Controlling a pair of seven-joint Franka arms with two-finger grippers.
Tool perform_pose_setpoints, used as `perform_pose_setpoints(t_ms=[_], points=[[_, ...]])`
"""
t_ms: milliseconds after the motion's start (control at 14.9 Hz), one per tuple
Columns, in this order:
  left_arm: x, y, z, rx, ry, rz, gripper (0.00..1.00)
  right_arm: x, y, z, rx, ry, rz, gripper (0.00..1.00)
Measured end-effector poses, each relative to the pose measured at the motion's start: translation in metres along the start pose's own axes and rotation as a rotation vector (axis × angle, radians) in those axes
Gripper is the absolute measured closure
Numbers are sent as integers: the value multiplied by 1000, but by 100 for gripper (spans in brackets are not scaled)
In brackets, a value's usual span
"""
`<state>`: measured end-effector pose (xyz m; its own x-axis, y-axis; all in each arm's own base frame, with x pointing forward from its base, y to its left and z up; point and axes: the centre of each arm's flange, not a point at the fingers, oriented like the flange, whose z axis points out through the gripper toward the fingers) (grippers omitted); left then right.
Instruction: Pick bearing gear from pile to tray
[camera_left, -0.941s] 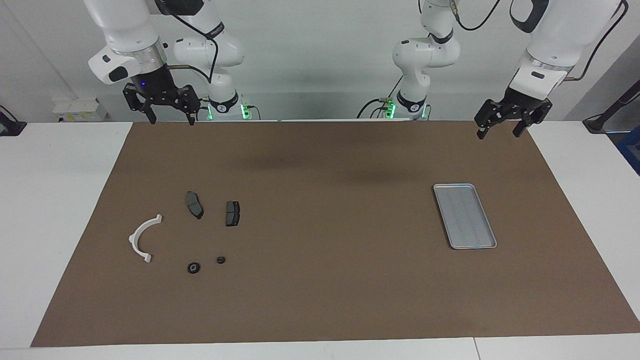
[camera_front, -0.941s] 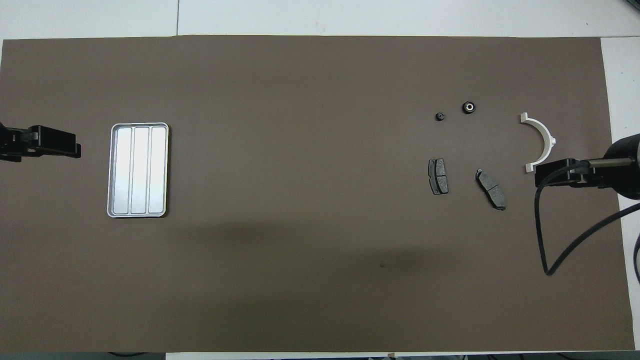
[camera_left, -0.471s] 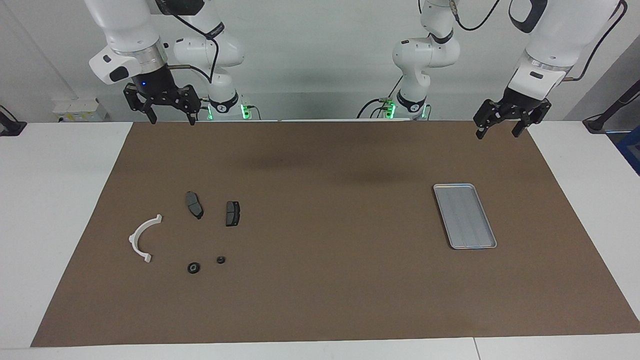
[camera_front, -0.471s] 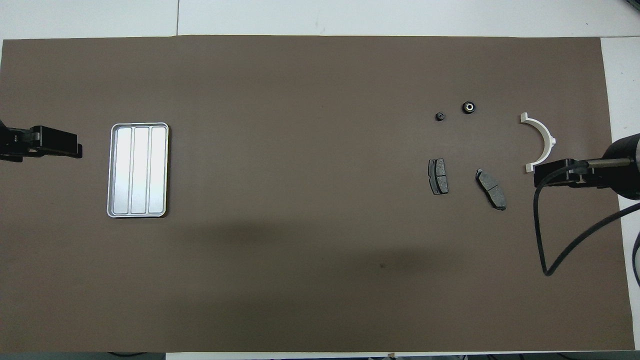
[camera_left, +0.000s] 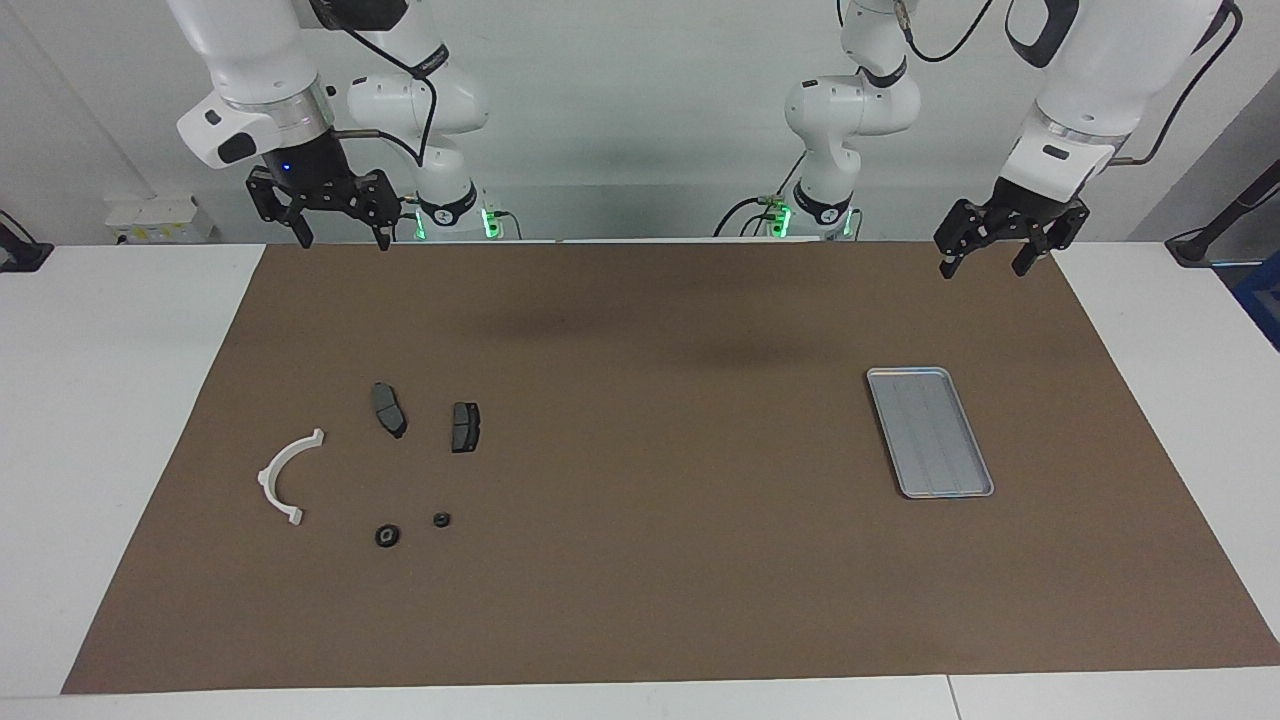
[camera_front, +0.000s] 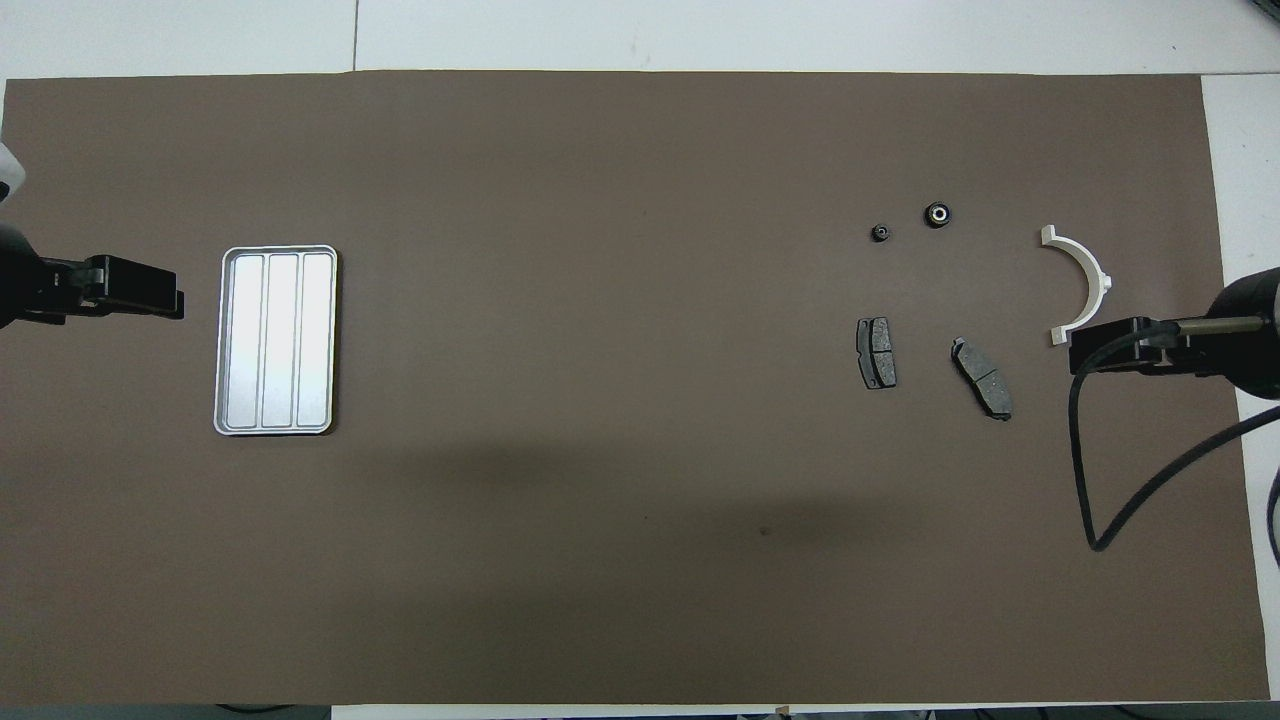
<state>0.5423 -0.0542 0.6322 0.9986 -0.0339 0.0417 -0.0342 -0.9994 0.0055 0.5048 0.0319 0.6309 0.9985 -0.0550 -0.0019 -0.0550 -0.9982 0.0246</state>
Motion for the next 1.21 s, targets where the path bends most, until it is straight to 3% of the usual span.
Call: perform_pose_setpoints(t_ms=[336,807,1210], points=[[0,0,3,0,-7,-1,0,24,-4,28,4,20,0,0],[0,0,2,0,4,-2,0,129,-39,210,23,54,-9,0],[0,1,2,0,7,0,0,180,-68,294,6,24,125,0]])
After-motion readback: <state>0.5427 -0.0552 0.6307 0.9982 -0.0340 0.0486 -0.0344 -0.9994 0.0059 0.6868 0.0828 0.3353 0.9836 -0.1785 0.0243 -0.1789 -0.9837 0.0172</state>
